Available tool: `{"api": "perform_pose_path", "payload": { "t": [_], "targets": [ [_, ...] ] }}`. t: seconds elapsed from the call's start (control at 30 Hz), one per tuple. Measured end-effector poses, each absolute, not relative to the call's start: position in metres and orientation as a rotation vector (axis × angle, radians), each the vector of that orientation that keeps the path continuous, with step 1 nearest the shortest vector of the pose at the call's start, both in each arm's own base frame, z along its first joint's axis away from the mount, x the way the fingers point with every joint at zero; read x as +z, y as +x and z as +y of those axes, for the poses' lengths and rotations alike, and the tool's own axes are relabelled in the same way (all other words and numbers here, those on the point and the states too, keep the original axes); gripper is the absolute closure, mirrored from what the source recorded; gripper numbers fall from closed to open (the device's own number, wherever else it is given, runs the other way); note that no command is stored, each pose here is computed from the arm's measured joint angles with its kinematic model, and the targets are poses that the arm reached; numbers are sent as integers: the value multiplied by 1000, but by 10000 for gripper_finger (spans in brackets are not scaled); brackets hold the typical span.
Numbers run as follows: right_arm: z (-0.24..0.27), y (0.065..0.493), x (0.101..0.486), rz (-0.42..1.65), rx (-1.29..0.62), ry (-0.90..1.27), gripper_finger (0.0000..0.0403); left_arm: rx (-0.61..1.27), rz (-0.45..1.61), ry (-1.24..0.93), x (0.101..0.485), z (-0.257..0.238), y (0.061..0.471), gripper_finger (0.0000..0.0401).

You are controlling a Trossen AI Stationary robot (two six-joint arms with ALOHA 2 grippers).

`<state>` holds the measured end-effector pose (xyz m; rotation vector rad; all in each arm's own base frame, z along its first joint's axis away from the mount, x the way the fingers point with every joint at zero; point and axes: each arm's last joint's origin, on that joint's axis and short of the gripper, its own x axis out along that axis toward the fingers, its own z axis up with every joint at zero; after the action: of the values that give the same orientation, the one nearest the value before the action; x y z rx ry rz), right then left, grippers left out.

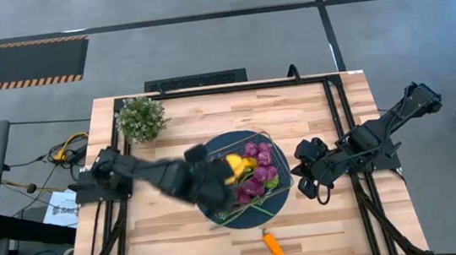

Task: Build produce basket
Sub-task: Put the yellow starfruit into the gold wire basket

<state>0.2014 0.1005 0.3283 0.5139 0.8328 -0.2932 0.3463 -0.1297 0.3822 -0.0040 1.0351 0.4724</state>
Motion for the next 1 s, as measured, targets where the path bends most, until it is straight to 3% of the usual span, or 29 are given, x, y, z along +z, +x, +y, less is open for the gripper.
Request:
{"api": "perform_pose_path", "payload": {
  "t": [0.27,0.77,1.0],
  "targets": [
    [101,201,328,832,-293,515,395,458,1174,-29,366,-71,369,401],
    [101,202,329,825,-294,529,395,289,1410,-37,262,-53,385,401],
    [101,202,329,826,-294,529,395,282,1406,-46,252,-51,385,401]
  ]
}}
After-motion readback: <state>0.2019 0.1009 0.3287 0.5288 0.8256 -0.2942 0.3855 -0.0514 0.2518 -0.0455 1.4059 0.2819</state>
